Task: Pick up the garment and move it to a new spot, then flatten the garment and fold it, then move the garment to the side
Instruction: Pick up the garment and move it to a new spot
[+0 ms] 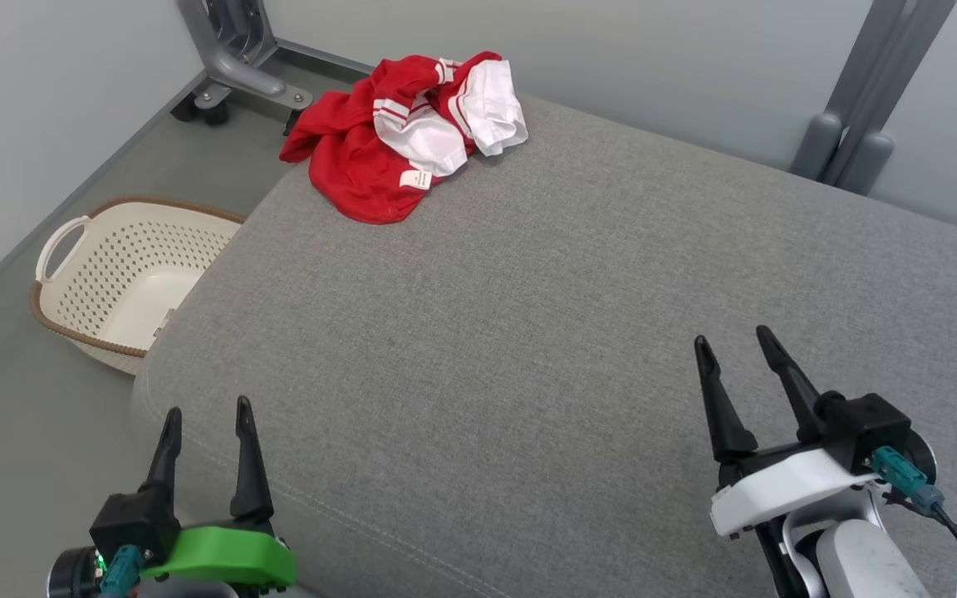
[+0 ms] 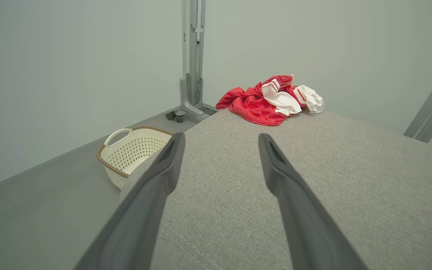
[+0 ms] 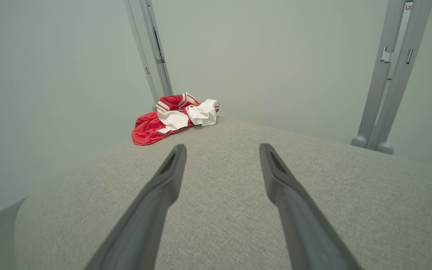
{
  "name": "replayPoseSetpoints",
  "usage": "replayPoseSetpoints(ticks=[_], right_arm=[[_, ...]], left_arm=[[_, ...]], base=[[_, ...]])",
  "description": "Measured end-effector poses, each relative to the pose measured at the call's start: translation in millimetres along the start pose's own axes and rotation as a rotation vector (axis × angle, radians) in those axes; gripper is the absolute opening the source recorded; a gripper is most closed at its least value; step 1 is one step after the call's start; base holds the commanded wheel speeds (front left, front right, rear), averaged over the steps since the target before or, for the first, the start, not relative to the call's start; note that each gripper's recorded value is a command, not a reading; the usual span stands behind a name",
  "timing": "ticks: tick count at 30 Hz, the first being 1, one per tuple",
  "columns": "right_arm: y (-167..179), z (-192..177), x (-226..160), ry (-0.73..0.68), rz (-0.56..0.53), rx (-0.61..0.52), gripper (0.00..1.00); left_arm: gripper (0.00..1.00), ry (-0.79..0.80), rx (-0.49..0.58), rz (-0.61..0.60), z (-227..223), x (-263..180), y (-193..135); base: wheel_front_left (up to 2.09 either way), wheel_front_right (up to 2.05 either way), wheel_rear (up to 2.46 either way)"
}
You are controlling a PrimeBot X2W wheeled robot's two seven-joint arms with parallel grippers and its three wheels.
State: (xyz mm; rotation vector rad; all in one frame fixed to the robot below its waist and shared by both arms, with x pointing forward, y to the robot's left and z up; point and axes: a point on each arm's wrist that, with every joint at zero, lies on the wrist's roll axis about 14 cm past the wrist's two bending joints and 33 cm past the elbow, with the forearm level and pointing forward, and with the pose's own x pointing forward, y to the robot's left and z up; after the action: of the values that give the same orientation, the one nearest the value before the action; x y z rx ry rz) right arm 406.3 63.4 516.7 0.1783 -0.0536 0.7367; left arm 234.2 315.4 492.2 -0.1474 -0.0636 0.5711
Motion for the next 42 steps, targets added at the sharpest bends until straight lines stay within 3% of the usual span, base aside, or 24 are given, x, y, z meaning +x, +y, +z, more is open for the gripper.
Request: replayPoseSetpoints(ticks=[7, 13, 20, 24, 27, 34, 42], right_arm=[[-13.1, 14.4, 19.0, -0.042, -0.009, -0.031, 1.00], [-43.6, 29.0, 37.2, -0.084, -0.061, -0.084, 1.00], [-84.5, 33.2, 51.6, -0.113, -0.132, -0.162, 1.00], [-111.0, 22.7, 48.2, -0.092, -0.187, -0.198, 1.00], [-133.4, 13.2, 41.1, -0.074, -0.237, -0.214, 1.00], [-180.2, -16.9, 14.2, 0.003, -0.355, -0.227, 1.00], [-210.4, -44.7, -12.1, 0.075, -0.433, -0.249, 1.00]], left_arm=[[1.00, -0.128, 0.117, -0.069, 49.8, 51.3, -4.4], [1.00, -0.277, 0.200, -0.192, 125.5, 127.1, -38.3], [1.00, -0.239, 0.348, -0.266, 157.5, 224.5, -78.8], [1.00, -0.129, 0.323, -0.269, 132.0, 272.3, -98.6], [1.00, 0.031, 0.347, -0.277, 79.2, 300.8, -109.7], [1.00, 0.311, 0.404, -0.331, -43.1, 324.5, -136.7], [1.00, 0.421, 0.487, -0.254, -117.5, 341.3, -127.2]], base=[[0.00, 0.00, 0.00], [0.00, 0.00, 0.00], [0.00, 0.00, 0.00], [0.00, 0.00, 0.00], [0.00, 0.00, 0.00], [0.00, 0.00, 0.00], [0.00, 0.00, 0.00]])
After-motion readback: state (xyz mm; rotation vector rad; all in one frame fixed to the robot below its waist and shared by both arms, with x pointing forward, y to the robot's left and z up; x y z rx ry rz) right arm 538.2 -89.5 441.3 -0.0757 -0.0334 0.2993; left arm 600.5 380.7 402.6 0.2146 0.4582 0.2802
